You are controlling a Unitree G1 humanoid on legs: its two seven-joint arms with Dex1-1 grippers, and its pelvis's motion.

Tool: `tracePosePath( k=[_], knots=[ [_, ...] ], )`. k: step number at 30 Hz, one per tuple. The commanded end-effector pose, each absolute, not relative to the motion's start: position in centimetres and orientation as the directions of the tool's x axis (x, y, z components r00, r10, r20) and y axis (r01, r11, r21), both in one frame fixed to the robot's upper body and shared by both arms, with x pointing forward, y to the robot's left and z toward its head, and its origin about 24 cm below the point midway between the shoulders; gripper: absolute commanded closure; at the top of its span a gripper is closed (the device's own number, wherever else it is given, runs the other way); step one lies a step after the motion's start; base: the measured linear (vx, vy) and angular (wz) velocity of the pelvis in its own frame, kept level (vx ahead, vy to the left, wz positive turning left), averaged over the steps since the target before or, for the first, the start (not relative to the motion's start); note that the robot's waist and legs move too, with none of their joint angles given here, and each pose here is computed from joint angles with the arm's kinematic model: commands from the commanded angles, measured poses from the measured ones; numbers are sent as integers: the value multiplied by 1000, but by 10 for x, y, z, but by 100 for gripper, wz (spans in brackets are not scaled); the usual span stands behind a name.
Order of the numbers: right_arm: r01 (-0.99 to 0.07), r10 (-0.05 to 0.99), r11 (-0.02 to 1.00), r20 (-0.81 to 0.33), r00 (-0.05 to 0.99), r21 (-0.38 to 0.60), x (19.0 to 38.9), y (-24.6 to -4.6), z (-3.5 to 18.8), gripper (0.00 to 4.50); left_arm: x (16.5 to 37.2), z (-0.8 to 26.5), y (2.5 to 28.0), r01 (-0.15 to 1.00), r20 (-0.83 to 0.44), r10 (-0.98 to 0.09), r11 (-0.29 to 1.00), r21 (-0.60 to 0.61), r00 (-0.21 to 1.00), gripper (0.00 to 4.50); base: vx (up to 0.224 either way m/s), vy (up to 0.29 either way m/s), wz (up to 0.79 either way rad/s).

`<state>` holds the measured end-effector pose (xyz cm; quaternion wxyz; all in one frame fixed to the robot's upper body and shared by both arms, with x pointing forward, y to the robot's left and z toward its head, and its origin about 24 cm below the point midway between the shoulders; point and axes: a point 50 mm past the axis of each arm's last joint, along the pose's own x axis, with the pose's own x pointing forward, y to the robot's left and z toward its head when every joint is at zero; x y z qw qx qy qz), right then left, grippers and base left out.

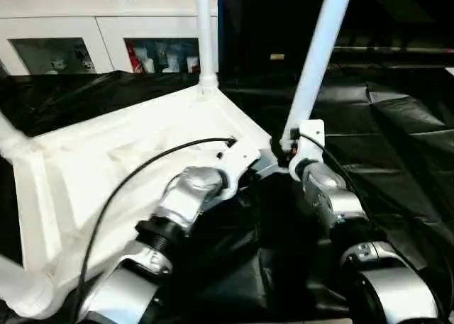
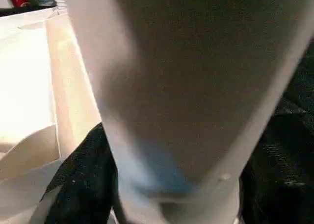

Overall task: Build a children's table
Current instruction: Rotate leg to tighten

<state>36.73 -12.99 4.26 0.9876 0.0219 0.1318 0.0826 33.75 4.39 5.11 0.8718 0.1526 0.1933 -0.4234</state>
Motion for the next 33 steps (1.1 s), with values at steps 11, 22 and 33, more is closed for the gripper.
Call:
tracePosePath(
  k=[11, 22, 33],
  knots=[
    [-371, 377, 926, -213, 902, 67, 361, -131, 39, 71, 340, 53, 72, 798, -434, -685, 584, 152, 584, 450, 0, 0, 0],
    [-819, 796, 573, -235, 558, -4, 320, -156, 50, 71, 319, 56, 103, 935, -419, -836, 330, 131, 353, 450, 0, 0, 0],
    [-887, 859, 462, -257, 443, 16, 309, -153, 51, 71, 307, 63, 103, 971, -367, -899, 227, 74, 238, 450, 0, 0, 0]
  ],
)
